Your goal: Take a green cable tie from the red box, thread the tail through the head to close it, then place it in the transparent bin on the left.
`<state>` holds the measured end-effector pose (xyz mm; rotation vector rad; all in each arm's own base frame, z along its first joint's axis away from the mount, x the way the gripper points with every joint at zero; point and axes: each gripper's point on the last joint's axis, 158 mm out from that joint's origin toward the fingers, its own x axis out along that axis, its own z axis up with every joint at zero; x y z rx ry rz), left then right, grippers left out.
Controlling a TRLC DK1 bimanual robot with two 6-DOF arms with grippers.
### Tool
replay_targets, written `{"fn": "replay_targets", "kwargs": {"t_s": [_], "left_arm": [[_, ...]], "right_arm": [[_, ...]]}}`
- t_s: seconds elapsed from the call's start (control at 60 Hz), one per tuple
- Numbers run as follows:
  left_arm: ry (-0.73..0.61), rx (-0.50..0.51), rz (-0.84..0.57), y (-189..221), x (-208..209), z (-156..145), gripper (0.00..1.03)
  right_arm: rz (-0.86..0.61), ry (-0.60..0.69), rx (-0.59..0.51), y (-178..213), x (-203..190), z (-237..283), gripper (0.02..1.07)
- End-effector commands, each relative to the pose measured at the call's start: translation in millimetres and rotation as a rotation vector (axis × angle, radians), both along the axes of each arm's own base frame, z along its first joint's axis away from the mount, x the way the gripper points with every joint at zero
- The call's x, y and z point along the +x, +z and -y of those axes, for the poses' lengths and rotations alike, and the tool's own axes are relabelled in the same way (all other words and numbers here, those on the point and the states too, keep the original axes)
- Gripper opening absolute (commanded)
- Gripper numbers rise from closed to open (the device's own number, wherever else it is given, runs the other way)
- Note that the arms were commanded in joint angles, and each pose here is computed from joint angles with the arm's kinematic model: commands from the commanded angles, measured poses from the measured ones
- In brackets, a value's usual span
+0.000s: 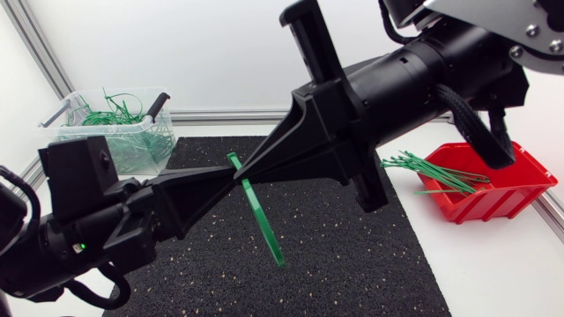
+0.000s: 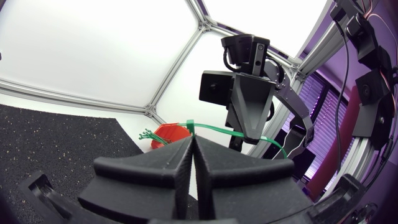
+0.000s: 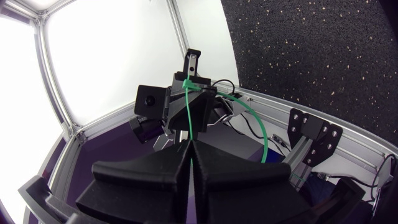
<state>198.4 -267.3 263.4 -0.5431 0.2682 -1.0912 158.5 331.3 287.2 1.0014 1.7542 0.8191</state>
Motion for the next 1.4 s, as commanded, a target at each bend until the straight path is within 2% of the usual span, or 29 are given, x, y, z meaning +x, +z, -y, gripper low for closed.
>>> {"fn": "replay_targets", "kwargs": {"t_s": [0.0,0.3,1.033,1.217,1.25,1.317,1.35,1.383], "left_arm": [[-0.016,0.003,0.039,2.1,-9.0,2.1,0.04],[-0.030,0.024,0.097,6.2,-28.8,11.1,0.04],[-0.010,0.003,0.121,20.4,-30.4,4.7,0.04],[-0.017,0.046,0.088,2.1,-20.5,5.1,0.04],[-0.007,0.051,0.081,-0.4,-15.1,1.7,0.04],[-0.021,0.050,0.067,-1.5,-11.3,-1.5,0.04],[-0.027,0.055,0.058,-3.7,-9.9,-2.4,0.04],[-0.025,0.059,0.052,-4.7,-7.4,-3.8,0.04]], "right_arm": [[-0.035,-0.029,-0.016,-6.8,5.9,1.6,0.08],[-0.050,-0.045,-0.025,-13.4,13.4,0.1,0.08],[-0.111,-0.067,-0.101,-52.5,31.6,-2.5,0.08],[-0.053,-0.062,-0.062,-34.9,28.5,-0.3,0.08],[-0.044,-0.066,-0.057,-32.9,30.1,1.2,0.11],[-0.017,-0.065,-0.045,-28.3,30.7,3.4,0.35],[-0.015,-0.066,-0.043,-27.6,30.0,4.5,0.42],[-0.007,-0.065,-0.040,-26.2,29.2,5.7,0.44]]}}
